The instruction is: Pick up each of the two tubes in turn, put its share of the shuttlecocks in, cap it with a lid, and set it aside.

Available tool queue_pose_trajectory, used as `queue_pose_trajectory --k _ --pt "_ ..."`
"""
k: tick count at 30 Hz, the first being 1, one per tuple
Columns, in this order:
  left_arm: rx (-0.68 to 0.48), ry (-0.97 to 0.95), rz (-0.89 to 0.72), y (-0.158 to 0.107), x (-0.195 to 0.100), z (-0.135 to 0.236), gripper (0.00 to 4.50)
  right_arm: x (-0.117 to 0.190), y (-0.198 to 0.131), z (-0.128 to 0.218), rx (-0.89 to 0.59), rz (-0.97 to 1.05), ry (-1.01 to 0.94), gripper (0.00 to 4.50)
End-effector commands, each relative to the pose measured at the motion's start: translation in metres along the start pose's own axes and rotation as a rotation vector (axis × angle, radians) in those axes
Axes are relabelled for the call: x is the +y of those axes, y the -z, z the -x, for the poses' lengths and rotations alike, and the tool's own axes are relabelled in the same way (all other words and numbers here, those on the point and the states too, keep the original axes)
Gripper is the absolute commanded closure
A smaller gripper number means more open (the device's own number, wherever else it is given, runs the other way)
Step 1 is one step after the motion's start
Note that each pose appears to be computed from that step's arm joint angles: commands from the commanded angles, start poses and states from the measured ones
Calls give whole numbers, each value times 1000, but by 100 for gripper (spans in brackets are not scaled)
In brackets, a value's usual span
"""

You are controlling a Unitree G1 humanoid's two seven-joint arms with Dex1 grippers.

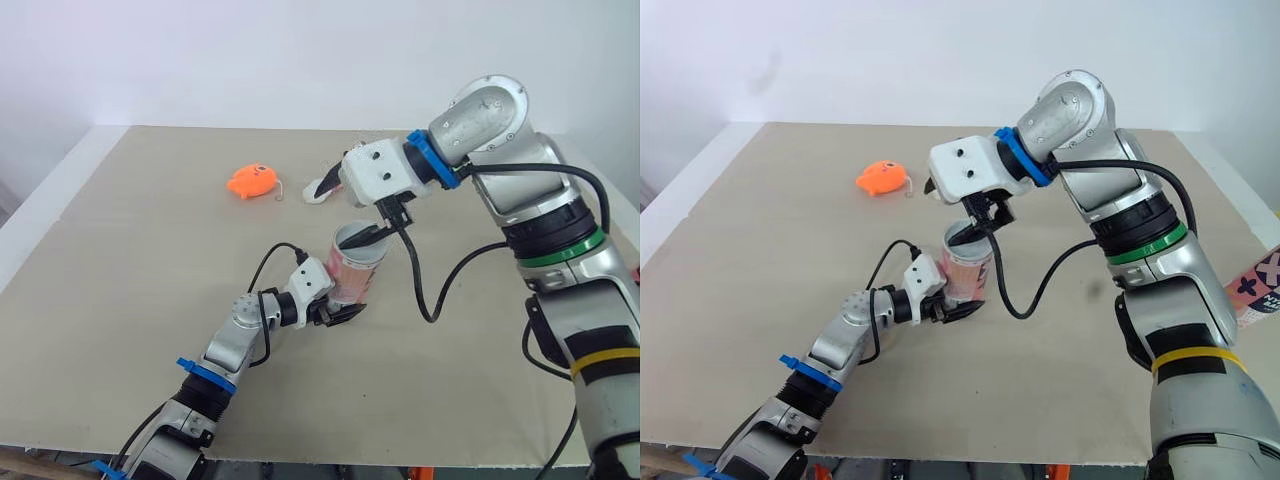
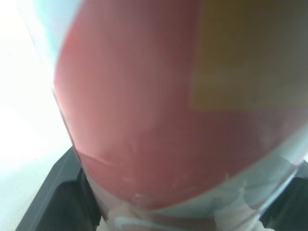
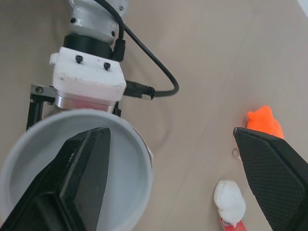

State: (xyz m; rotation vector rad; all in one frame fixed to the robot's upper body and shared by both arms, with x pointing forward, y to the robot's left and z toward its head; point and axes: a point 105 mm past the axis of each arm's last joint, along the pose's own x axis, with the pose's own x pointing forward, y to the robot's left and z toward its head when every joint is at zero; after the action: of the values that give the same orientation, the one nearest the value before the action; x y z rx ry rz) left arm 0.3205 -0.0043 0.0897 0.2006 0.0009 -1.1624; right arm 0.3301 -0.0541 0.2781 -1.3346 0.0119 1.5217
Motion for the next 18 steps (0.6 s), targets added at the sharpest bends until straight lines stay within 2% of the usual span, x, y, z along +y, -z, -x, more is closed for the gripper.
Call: queue_pose_trajectory --k 1,3,4,5,8,9,10,11,18 --pt "87 36 22 22 -10 1 104 -10 -8 27 -20 1 52 62" --pt "87 38 22 22 -10 1 104 -10 -7 33 -26 -19 58 147" --pt "87 39 22 22 -10 1 104 -9 -6 35 -28 -27 58 171" --pt "87 40 21 22 -11 1 104 -9 -6 35 -27 -34 55 223" --pt "87 42 21 22 -11 1 104 -5 -4 34 -22 -53 38 338" --pt "87 43 21 22 -11 1 104 -3 -3 33 -21 -59 29 397" --pt "87 43 20 22 -11 1 104 -1 -3 32 -19 -66 18 431" --pt "87 44 20 22 -11 1 104 2 -2 31 -18 -72 6 442" --pt "89 45 17 22 -11 0 104 24 11 15 29 -116 -91 442"
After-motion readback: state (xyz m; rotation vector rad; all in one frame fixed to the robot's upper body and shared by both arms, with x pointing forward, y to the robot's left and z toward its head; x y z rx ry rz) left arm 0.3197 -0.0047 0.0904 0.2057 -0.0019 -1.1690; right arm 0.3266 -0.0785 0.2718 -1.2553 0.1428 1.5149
